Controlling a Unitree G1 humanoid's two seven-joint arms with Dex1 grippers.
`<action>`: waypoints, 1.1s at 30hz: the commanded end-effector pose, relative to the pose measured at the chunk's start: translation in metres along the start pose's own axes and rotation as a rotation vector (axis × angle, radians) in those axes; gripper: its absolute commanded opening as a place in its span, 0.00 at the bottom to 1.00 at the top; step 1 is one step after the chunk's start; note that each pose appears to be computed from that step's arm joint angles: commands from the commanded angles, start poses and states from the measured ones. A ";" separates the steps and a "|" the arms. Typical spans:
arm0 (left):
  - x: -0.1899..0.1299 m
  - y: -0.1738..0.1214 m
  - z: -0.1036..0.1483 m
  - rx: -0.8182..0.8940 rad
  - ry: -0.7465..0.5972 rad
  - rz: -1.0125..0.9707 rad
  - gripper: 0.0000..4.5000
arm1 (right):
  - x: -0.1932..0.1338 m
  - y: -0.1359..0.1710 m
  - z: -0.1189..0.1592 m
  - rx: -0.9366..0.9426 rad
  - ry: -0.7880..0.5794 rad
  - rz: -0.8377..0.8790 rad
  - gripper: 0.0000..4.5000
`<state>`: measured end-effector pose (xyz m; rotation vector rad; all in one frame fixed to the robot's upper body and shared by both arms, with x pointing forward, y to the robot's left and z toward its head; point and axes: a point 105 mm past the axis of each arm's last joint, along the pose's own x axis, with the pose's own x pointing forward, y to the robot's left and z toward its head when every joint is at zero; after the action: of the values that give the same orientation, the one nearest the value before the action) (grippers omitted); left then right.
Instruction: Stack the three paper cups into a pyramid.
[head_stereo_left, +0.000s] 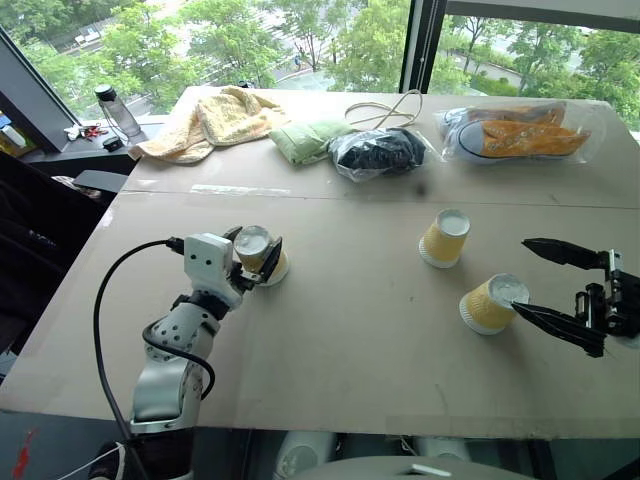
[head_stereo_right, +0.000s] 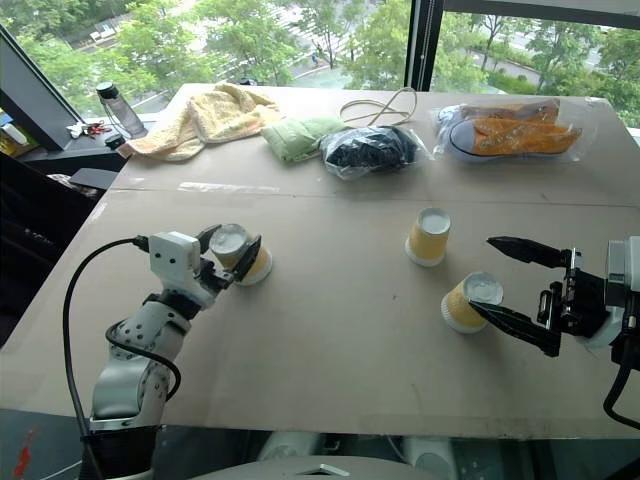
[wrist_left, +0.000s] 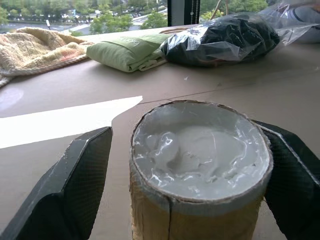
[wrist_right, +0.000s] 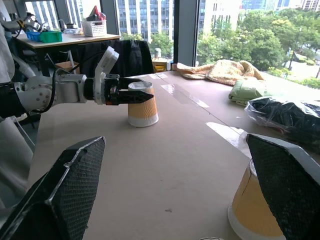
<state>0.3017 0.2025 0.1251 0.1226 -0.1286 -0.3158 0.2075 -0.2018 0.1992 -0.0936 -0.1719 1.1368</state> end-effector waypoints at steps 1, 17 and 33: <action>0.000 0.000 0.005 0.025 -0.026 -0.015 0.54 | 0.001 0.003 0.010 -0.053 -0.012 -0.002 1.00; 0.058 -0.074 0.037 0.014 -0.090 -0.417 0.54 | 0.002 -0.001 0.011 -0.073 -0.025 -0.060 1.00; 0.084 -0.132 0.034 0.046 -0.067 -0.634 0.54 | -0.012 -0.003 -0.001 -0.055 0.055 -0.158 1.00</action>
<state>0.3372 0.0501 0.1355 0.1851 -0.1064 -0.9328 0.2066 -0.2077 0.1891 -0.0983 -0.1381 1.0087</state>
